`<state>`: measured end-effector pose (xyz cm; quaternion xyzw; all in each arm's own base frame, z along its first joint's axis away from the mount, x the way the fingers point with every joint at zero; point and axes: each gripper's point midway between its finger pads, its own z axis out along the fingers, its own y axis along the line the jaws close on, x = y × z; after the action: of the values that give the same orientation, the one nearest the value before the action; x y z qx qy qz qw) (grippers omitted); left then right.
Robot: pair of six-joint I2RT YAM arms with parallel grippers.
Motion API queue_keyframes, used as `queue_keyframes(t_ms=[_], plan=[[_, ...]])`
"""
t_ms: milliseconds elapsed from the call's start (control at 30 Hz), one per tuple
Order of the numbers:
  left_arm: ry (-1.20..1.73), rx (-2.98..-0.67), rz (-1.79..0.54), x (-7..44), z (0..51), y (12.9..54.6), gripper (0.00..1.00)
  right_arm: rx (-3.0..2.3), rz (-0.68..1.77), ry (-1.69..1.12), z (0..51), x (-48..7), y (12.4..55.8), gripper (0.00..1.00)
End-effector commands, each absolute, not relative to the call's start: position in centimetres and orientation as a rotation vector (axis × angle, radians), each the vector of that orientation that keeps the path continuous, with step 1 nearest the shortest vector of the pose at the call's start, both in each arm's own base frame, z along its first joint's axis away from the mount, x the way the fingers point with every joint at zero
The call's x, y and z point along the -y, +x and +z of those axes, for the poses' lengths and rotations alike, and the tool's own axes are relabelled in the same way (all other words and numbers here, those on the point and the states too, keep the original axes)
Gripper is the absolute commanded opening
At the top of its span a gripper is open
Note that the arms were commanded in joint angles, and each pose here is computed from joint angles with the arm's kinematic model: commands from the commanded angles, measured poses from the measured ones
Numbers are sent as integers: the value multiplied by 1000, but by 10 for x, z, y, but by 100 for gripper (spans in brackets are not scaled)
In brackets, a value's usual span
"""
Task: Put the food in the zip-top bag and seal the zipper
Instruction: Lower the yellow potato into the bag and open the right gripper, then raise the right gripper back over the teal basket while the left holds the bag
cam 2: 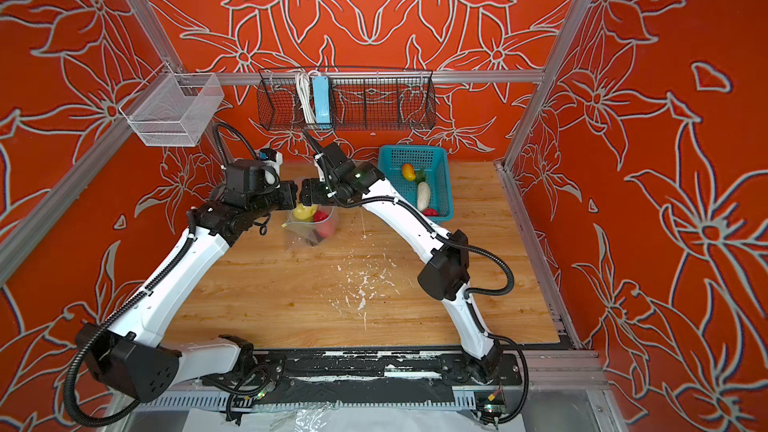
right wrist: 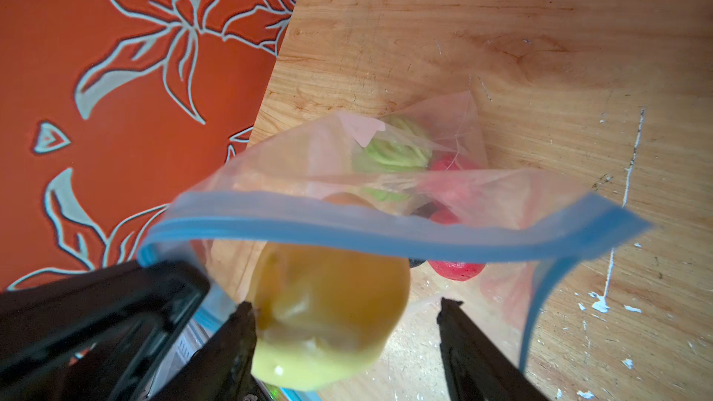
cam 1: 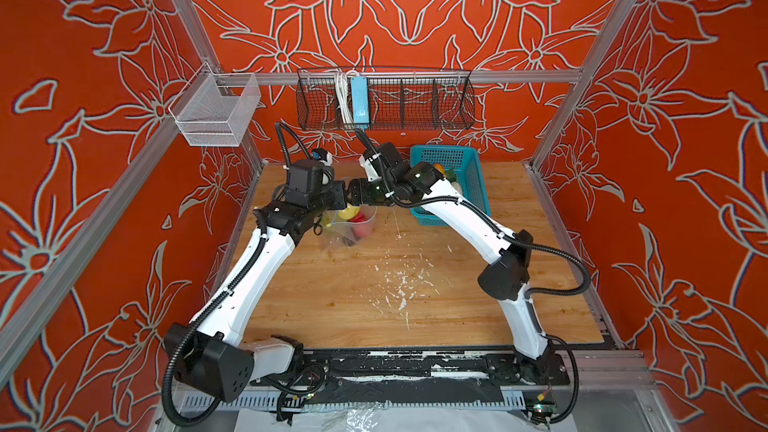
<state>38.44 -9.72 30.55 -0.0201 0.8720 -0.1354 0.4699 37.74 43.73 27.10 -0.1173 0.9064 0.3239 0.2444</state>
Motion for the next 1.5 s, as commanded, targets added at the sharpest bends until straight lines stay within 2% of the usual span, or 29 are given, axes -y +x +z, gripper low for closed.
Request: queue_keyframes(t_ms=[0,467,967,1467], plan=[[-51,-2099,-348,96,316,381,0,-2404,874,-319,304,-428,374,75],[-52,-2089,-351,96,319,379,0,-2332,818,-302,341,-409,373,76],[-53,-2094,-352,96,318,380,0,-2387,709,-268,320,-379,381,76],[-51,-2100,-349,96,315,381,0,-2444,566,-121,305,-316,406,79]])
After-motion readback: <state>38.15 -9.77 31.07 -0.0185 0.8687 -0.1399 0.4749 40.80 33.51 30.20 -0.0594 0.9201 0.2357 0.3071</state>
